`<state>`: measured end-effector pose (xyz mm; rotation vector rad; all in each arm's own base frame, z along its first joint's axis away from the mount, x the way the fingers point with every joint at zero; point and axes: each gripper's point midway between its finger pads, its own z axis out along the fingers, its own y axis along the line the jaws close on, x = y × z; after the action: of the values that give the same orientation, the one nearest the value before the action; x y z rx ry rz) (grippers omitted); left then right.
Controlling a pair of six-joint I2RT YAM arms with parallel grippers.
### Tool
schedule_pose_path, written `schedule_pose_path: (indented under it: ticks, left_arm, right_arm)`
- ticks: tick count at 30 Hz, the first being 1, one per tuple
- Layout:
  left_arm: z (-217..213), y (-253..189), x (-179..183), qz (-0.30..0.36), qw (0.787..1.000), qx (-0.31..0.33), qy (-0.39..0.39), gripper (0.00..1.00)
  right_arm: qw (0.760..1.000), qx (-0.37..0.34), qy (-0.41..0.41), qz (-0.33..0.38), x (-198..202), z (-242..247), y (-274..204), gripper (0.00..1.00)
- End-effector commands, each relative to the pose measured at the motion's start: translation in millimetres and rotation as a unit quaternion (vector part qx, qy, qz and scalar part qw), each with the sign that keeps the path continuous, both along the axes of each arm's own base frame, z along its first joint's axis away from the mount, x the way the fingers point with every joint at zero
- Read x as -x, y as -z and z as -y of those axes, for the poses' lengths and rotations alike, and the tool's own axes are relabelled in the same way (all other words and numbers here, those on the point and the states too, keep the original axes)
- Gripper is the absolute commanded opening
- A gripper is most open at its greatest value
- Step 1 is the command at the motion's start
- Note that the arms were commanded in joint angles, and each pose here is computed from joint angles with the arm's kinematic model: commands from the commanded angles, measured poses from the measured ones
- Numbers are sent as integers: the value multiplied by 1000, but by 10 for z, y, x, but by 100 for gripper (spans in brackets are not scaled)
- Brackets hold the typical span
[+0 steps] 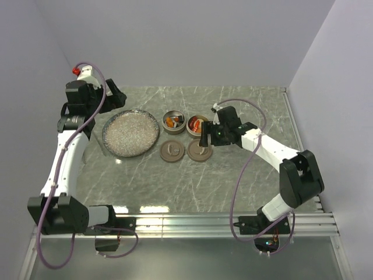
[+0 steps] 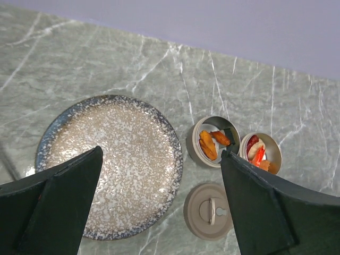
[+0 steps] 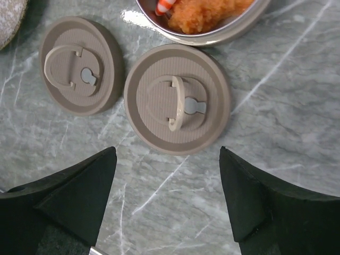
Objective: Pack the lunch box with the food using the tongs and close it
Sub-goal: Pick up the lid of the lunch box with the right arm
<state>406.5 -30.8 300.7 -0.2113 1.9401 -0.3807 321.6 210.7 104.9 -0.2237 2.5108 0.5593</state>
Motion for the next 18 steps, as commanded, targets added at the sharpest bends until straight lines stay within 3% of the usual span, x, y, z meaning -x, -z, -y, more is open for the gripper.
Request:
schedule_pose_path:
  ticks: [1, 18]
  left_arm:
    - [-65, -102, 127, 18, 999, 5, -30, 99]
    - [-170, -150, 374, 22, 998, -3, -64, 99]
  right_arm:
    - [999, -14, -19, 22, -132, -189, -110, 84]
    - [999, 17, -32, -15, -337, -373, 349, 64]
